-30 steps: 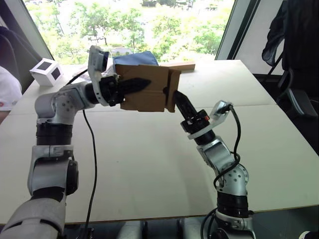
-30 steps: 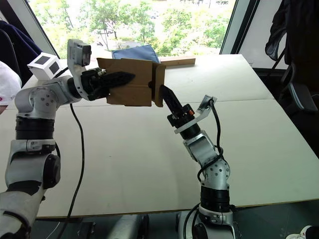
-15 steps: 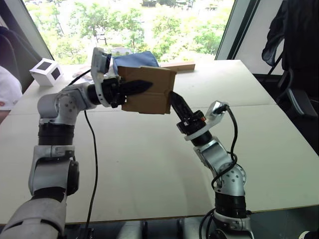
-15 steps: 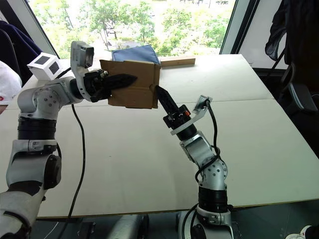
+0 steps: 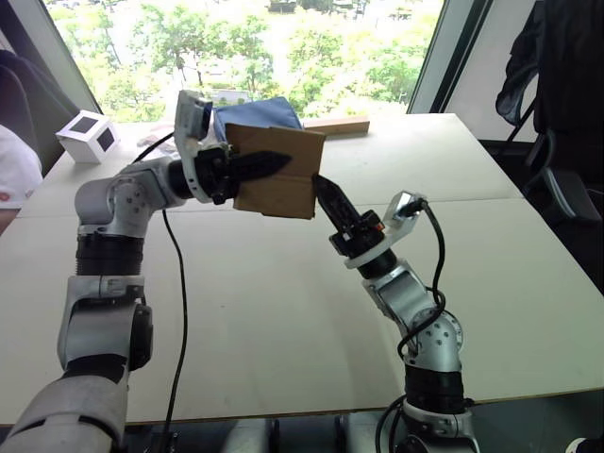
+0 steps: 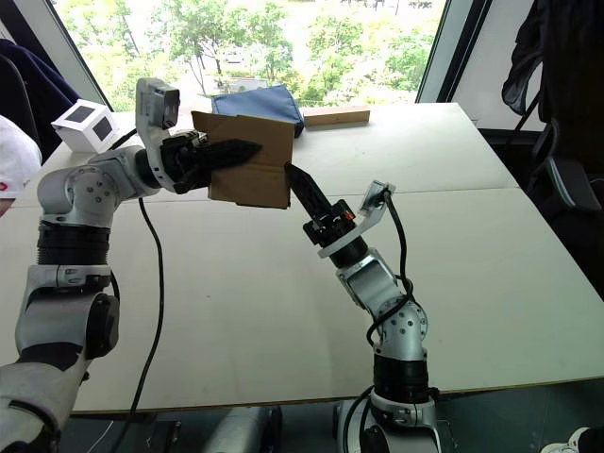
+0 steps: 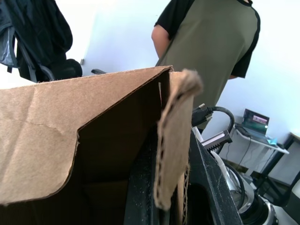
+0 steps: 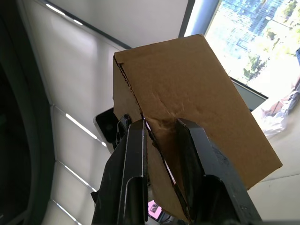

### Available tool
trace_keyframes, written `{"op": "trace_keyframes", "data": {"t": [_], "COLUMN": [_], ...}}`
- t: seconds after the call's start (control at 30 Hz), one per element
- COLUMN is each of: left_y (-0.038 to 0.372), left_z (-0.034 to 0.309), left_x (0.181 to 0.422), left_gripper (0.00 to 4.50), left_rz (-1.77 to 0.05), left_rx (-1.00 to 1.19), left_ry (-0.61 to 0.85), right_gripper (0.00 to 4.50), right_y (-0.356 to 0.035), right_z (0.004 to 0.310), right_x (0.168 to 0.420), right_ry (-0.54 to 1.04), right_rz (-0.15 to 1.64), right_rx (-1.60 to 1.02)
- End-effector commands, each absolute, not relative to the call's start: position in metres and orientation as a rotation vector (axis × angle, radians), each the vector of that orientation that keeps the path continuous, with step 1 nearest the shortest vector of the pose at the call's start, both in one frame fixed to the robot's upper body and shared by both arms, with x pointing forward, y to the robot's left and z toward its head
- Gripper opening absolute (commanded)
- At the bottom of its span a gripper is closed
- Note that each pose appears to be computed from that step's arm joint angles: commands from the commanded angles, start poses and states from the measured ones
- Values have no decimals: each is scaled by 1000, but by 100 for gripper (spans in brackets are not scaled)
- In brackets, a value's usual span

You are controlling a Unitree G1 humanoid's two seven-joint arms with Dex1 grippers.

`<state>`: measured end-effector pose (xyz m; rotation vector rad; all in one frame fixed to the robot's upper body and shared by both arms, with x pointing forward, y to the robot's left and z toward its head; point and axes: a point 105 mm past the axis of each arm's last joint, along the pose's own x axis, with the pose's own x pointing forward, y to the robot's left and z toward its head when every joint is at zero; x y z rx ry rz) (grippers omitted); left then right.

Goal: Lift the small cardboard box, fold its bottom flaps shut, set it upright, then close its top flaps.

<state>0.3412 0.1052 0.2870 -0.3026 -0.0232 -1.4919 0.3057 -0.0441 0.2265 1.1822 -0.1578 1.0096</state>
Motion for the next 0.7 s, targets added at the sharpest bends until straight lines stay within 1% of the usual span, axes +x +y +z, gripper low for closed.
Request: {"op": "trace_keyframes", "data": {"t": [0.03, 0.33, 0.7], "left_y": [107, 113, 110], "left_z": [300, 305, 305], "left_x": [340, 343, 343], "left_gripper": [0, 0, 0], "left_rz": [-1497, -1477, -1482], "left_rx": [-293, -300, -311], "left_ry": [-85, -106, -111], "right_gripper": [96, 96, 96], "right_y": [-37, -60, -60], "right_z": [248, 237, 231], "right_x": [290, 288, 292], "right_ry": [-215, -219, -196], "right_rz": [1108, 1060, 1030], "right_rx": [1173, 1188, 1202]}}
